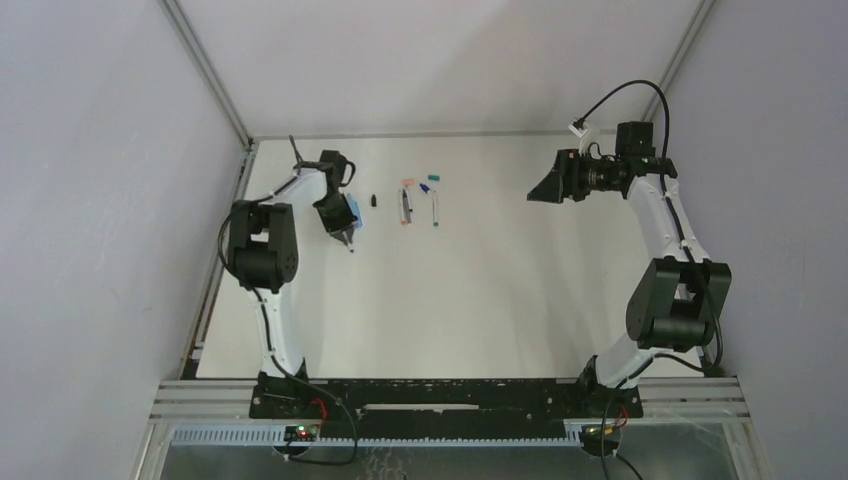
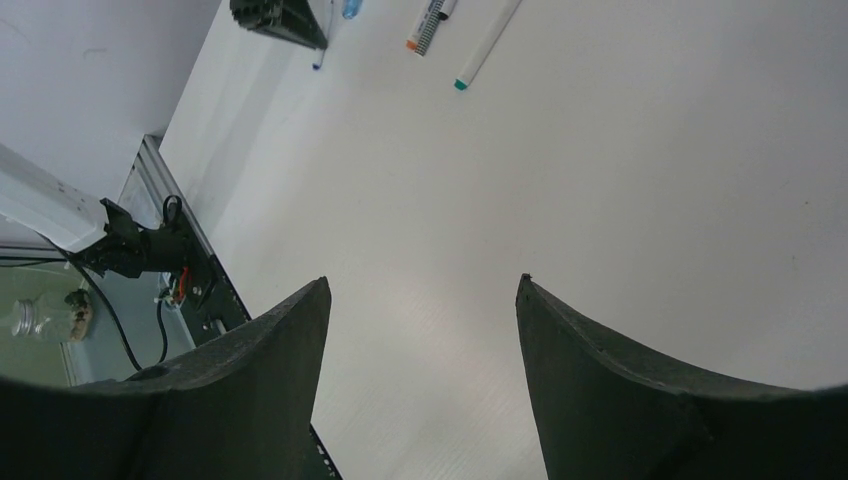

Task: Insert the pens into the pen caps
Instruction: Pick up the pen from the center of the board.

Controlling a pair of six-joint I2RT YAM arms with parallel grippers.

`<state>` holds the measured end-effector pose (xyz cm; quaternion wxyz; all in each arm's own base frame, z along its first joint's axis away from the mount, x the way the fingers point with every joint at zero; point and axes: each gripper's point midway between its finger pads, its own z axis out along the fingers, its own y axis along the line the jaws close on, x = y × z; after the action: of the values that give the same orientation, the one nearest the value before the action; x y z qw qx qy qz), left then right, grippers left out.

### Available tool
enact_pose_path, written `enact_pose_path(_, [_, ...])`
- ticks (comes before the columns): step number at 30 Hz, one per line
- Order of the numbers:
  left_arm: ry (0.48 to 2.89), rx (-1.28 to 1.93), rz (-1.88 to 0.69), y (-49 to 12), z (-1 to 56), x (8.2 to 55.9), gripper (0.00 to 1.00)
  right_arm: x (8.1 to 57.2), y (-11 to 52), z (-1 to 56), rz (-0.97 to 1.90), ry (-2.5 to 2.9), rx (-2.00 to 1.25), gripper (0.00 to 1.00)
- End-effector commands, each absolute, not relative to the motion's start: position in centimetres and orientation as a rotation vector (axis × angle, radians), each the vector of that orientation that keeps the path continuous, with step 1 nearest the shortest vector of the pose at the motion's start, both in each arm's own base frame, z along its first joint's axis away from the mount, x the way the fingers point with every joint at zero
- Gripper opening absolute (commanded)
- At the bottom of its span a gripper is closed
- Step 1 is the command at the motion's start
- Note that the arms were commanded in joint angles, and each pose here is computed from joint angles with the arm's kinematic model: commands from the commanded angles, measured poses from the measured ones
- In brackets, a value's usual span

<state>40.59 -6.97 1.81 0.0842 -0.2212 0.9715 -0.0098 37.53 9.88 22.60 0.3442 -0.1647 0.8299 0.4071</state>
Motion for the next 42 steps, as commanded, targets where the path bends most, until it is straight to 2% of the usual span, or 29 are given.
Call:
enact_pose_path(1, [2.824, -0.606, -0.092, -8.0, 4.5, 39.3, 0.00, 37.3, 10.4, 24.6, 1.058, 2.090, -0.468, 0.76])
enact_pose_path(7, [2.681, -0.462, -0.228, -10.0, 7.3, 38.1, 0.00, 36.3, 12.7, 23.4, 1.122, 2.090, -0.543, 0.76])
enact_pose_path(16, [2.322, -0.119, -0.740, -19.1, 13.6, 38.8, 0.00, 33.9, 17.8, 21.9, 1.256, 2.041, -0.740, 0.75])
enact_pose_path(25, [1.979, 0.050, -1.228, -28.5, 21.9, 38.4, 0.00, 32.4, 22.6, 22.7, 1.308, 1.896, -0.976, 0.71])
enact_pose_path(32, [1.839, 0.106, -1.396, -32.2, 25.9, 37.2, 0.00, 33.7, 23.6, 26.3, 1.283, 1.779, -1.028, 0.73])
enact_pose_path(36, [1.767, 0.092, -1.460, -32.7, 27.4, 36.7, 0.00, 35.5, 24.2, 28.0, 1.284, 1.747, -0.978, 0.73])
enact_pose_path(42, [1.729, 0.107, -1.478, -32.8, 28.7, 36.1, 0.00, 34.9, 26.3, 28.4, 1.315, 1.736, -0.987, 0.72])
